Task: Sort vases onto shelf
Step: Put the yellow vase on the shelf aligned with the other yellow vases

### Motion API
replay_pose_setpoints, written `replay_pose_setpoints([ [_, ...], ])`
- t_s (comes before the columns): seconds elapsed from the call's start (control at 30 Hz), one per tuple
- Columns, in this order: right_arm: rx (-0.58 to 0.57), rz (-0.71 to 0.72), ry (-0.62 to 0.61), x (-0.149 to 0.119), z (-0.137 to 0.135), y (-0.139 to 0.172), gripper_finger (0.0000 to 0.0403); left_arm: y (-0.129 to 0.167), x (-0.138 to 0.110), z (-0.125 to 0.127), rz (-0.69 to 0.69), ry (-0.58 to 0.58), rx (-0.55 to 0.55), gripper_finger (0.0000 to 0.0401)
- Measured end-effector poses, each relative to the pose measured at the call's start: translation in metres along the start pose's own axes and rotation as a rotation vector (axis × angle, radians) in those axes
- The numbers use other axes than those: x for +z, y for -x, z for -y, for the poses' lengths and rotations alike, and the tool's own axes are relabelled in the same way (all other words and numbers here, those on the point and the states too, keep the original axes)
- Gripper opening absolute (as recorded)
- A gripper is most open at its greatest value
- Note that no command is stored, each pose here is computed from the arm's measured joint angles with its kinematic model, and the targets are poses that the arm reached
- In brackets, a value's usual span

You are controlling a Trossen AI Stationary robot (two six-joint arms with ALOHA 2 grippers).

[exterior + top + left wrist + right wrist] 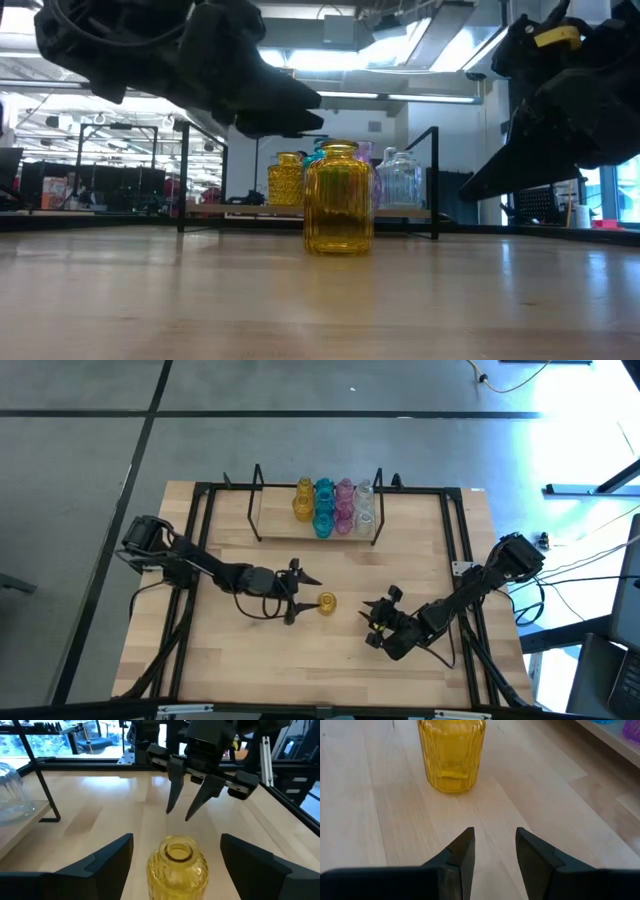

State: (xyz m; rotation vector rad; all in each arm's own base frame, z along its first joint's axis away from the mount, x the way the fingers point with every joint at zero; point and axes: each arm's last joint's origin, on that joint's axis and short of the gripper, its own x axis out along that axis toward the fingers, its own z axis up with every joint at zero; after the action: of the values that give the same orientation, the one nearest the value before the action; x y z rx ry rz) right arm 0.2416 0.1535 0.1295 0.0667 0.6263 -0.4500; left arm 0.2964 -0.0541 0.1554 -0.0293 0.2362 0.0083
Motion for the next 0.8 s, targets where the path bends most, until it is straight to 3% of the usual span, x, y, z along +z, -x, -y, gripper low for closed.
replay_pose_setpoints([
  [0.43, 0.002, 0.001, -0.002, 0.0, 0.0, 0.0, 0.0127, -0.04, -0.02, 0.005, -0.073, -0.03, 0.0, 0.0292],
  [0.8, -0.006, 0.005, 0.001, 0.0, 0.0, 0.0, 0.0127, -0.044, -0.023, 0.006, -0.079, -0.033, -0.006, 0.0269],
])
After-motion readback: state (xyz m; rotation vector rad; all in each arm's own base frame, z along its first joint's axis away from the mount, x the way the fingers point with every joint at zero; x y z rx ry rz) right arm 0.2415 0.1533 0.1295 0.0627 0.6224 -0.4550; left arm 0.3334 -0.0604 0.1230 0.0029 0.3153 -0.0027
